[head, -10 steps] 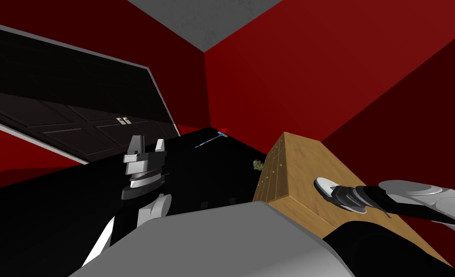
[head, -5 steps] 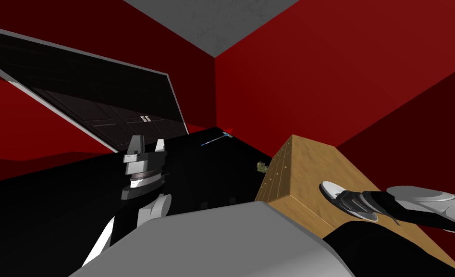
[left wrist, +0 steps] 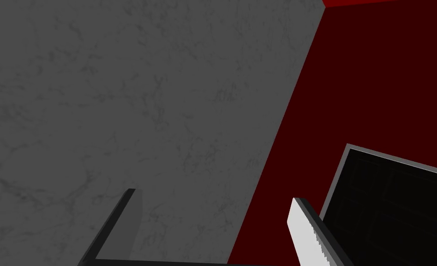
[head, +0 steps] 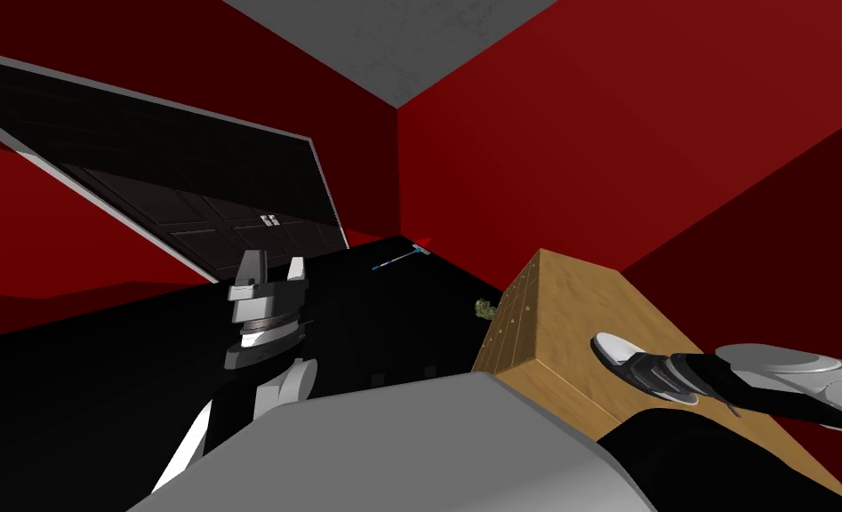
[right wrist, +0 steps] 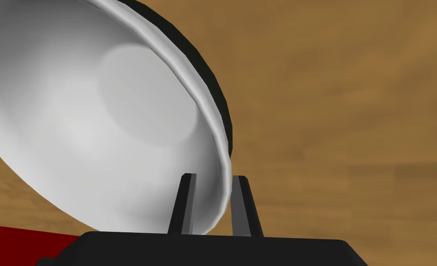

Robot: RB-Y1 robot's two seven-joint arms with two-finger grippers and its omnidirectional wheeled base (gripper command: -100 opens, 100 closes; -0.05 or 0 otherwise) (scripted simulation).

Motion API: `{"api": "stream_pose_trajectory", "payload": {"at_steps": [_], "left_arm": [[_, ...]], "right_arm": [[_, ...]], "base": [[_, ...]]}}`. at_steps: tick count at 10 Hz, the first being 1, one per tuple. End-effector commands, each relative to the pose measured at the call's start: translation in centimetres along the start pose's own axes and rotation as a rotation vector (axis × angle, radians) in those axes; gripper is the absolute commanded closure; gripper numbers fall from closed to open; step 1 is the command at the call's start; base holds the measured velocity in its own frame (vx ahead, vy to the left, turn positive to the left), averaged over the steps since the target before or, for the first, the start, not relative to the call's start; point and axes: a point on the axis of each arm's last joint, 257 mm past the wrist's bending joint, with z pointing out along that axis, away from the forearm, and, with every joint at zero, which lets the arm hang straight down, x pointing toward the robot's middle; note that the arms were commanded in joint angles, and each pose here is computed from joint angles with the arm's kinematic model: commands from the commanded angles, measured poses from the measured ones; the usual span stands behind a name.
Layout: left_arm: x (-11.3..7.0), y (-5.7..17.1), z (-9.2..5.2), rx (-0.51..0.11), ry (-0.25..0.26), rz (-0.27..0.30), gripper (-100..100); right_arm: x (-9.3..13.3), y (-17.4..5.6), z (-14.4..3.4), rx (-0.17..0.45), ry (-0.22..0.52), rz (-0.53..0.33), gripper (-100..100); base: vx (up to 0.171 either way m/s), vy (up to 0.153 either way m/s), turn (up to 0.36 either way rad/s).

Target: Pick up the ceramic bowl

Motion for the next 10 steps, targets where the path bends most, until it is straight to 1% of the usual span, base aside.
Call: {"api": "stream_pose_trajectory", "payload": {"at_steps": [1, 3, 4, 5, 6, 7, 8, 10], "left_arm": [[0.0, 0.0, 0.0, 0.000, 0.000, 0.000, 0], [0.0, 0.0, 0.0, 0.000, 0.000, 0.000, 0], [0.0, 0.0, 0.0, 0.000, 0.000, 0.000, 0], [0.0, 0.0, 0.0, 0.000, 0.000, 0.000, 0], [0.0, 0.0, 0.0, 0.000, 0.000, 0.000, 0], [0.0, 0.0, 0.0, 0.000, 0.000, 0.000, 0], [0.0, 0.0, 0.0, 0.000, 0.000, 0.000, 0], [0.0, 0.0, 0.0, 0.000, 0.000, 0.000, 0]], "right_arm": [[-1.1, 0.0, 0.0, -0.006, -0.012, -0.039, 100], [-2.7, 0.0, -0.3, -0.014, -0.029, -0.090, 100], [-2.7, 0.0, -0.3, -0.014, -0.029, -0.090, 100], [-4.3, 0.1, -0.6, -0.023, -0.046, -0.141, 100], [-5.1, 0.2, -0.7, -0.027, -0.054, -0.166, 100], [-6.7, 0.4, -1.0, -0.035, -0.071, -0.218, 100], [-6.7, 0.4, -1.0, -0.035, -0.071, -0.218, 100], [-6.5, 0.4, -1.0, -0.035, -0.069, -0.215, 100]], "base": [[0.087, 0.012, -0.273], [0.173, 0.013, -0.423], [0.104, 0.006, -0.064], [0.123, -0.023, -0.336], [0.165, 0.018, -0.410], [0.207, 0.041, -0.491], [0.147, 0.043, -0.154], [0.028, 0.007, 0.062]]}}
